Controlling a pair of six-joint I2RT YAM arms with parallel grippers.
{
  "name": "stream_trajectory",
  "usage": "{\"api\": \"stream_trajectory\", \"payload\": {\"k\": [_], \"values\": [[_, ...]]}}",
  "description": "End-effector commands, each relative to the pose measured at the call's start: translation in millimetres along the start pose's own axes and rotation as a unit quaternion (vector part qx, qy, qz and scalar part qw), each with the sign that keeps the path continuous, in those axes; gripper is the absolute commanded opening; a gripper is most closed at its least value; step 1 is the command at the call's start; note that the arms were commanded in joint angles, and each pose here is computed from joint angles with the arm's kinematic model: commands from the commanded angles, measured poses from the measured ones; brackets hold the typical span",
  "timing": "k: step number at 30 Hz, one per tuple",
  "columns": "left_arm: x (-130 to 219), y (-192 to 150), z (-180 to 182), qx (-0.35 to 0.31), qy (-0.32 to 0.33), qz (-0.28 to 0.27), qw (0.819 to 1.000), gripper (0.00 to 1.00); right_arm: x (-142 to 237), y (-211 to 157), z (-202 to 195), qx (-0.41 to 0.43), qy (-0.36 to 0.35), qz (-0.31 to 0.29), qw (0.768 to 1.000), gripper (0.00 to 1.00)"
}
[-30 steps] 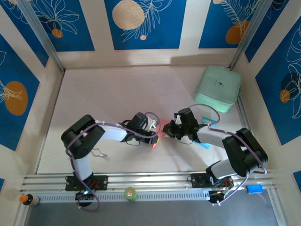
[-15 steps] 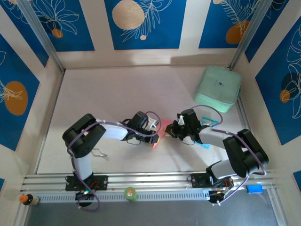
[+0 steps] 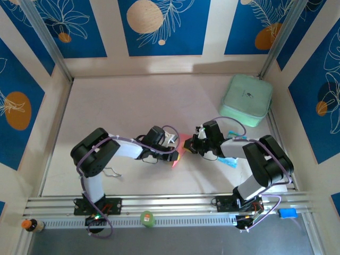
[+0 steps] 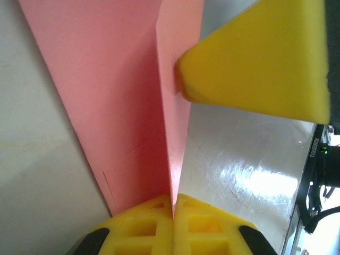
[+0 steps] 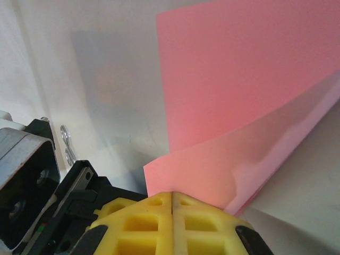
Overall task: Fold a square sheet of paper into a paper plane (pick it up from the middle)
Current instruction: Fold the wing for the fifth time at the center of the table.
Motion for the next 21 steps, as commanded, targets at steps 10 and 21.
{"api": "stream_trajectory", "payload": {"k": [10, 21], "values": [[1.7, -41.3, 38.2, 0.081, 0.063, 0.040, 0.994, 0.00, -7.1, 6.7, 13.5, 0.022, 0.029, 0.031, 0.999, 0.03], [2.7, -46.3, 45.6, 0.105, 0.060, 0.032, 0.992, 0.00, -12.6, 9.1, 10.1, 0.028, 0.029, 0.040, 0.998, 0.03]]}}
Point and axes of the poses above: each hand's point on the last joint's axis, 136 mm out from that joint toward the fingers, its own x axis back along the fingers, its own z axis along the line the jaws close on, y = z × x, the point moved 5 cm from there along x, back along the fingers, and after that the axes turned 13 degrees about -x, right-handed, at the moved point
